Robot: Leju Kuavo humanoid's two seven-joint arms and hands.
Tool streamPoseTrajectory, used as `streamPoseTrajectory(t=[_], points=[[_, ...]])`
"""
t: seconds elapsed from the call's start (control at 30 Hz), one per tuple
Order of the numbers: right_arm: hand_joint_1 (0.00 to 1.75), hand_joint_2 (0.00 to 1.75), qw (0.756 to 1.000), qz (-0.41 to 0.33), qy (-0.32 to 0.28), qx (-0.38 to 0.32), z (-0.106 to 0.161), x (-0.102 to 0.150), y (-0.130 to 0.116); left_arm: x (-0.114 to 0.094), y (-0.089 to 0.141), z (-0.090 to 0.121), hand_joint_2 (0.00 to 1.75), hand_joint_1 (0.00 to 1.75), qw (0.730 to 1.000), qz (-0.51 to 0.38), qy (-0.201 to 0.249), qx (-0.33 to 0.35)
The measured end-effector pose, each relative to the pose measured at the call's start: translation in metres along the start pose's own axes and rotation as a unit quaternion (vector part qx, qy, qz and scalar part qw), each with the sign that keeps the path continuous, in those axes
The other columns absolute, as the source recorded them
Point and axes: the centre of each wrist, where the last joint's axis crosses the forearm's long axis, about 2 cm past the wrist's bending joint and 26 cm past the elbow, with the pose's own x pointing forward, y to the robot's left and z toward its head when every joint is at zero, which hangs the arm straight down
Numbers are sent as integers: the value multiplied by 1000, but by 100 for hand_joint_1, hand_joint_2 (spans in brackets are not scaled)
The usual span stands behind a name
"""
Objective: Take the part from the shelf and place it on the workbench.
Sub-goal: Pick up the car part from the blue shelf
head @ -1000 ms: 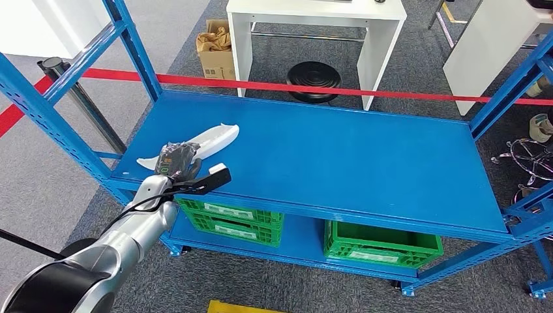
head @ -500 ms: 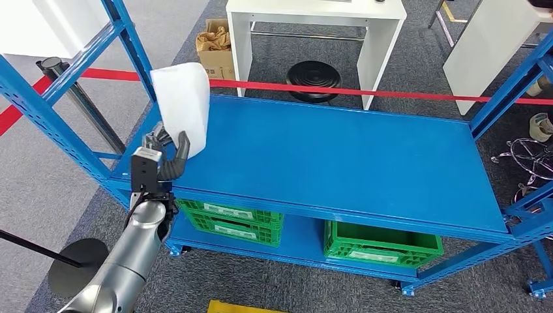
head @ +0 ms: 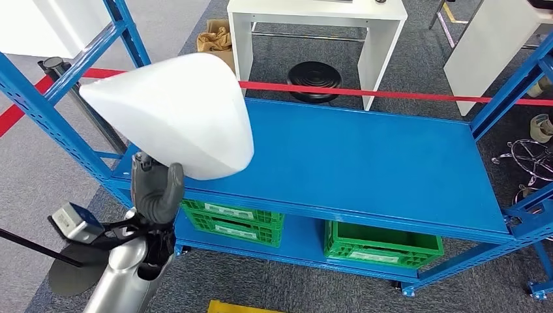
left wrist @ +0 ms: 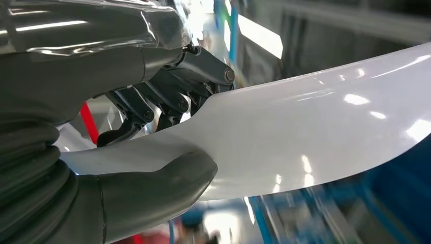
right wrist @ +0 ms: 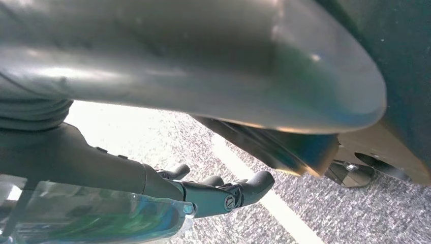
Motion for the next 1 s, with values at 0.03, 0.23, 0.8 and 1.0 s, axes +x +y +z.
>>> streamPoseTrajectory(t=[0.03, 0.23, 0.8, 1.0], points=[[0, 0, 1000, -2, 0, -1, 0, 0, 0, 4, -7, 0, 175, 175, 1000, 20, -7, -16], [0, 0, 1000, -10, 8, -6, 0, 2, -2, 20, -33, -10, 175, 175, 993, 85, -47, -69], [0, 0, 998, -14, 61, -19, 1, -4, -20, 32, -47, -17, 175, 175, 988, 94, -69, -98], [0, 0, 998, -12, 63, -21, 1, -5, -25, 32, -49, -18, 175, 175, 988, 90, -69, -101]])
